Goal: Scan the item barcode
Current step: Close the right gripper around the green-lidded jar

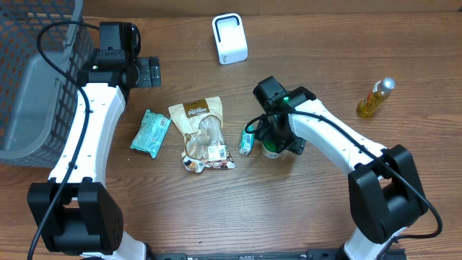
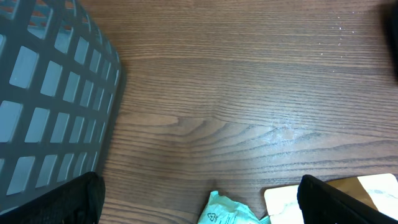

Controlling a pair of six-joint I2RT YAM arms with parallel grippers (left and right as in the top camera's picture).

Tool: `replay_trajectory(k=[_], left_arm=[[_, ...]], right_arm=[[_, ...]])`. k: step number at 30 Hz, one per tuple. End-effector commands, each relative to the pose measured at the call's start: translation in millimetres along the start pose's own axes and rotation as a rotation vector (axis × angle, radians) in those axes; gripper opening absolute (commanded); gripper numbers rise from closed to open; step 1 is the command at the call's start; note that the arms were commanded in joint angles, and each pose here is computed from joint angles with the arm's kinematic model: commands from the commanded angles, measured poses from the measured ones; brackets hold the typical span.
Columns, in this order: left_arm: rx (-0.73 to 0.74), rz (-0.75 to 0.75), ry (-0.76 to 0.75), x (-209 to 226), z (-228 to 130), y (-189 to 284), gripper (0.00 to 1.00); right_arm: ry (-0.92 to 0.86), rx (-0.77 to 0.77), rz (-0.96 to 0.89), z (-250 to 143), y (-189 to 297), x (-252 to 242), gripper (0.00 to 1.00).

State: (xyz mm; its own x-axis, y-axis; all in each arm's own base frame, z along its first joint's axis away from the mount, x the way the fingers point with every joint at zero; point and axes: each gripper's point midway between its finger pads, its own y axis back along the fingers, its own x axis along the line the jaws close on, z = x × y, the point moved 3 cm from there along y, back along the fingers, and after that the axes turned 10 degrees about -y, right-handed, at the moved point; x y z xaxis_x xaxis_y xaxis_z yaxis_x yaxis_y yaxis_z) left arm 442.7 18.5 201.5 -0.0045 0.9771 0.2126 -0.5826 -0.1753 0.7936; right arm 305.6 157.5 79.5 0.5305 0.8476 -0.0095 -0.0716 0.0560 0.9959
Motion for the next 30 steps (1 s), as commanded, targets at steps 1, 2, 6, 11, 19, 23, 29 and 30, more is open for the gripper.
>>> replay_trajectory(k=[1,2,6,11,19,23,29,30], left_arm=[[-0.038,0.006,-0.017,2.3,10.3,11.4,1.0],[-0.038,0.006,-0.017,2.3,10.3,11.4,1.0],[-0.038,0.006,-0.017,2.3,10.3,11.4,1.0],[-0.038,0.006,-0.017,2.3,10.3,11.4,1.0],[-0.038,0.006,-0.017,2.3,10.3,11.4,1.0],[-0.038,0.006,-0.017,2.3,10.3,11.4,0.99],[-0.038,0.005,-0.018,2.2,10.2,11.4,1.0],[-0.038,0.006,-0.018,2.2,10.3,11.4,1.0]], right_arm=[[-0.03,-0.054,-0.012,10.1,4.9,0.3,0.83],[-0.03,-0.054,-0.012,10.4,4.9,0.2,0.82],[-0.03,-0.053,-0.015,10.1,4.9,-0.5,0.8],[-0.03,-0.072,-0.033,12.6,5.1,-3.7,0.79],[-0.022,-0.041,0.008,8.9,4.8,3.7,1.0],[-0.023,-0.025,0.016,6.7,4.7,4.8,1.0],[-0.02,-0.024,0.013,6.5,4.7,4.3,0.84],[-0.024,-0.024,0.014,6.5,4.7,4.4,0.84]])
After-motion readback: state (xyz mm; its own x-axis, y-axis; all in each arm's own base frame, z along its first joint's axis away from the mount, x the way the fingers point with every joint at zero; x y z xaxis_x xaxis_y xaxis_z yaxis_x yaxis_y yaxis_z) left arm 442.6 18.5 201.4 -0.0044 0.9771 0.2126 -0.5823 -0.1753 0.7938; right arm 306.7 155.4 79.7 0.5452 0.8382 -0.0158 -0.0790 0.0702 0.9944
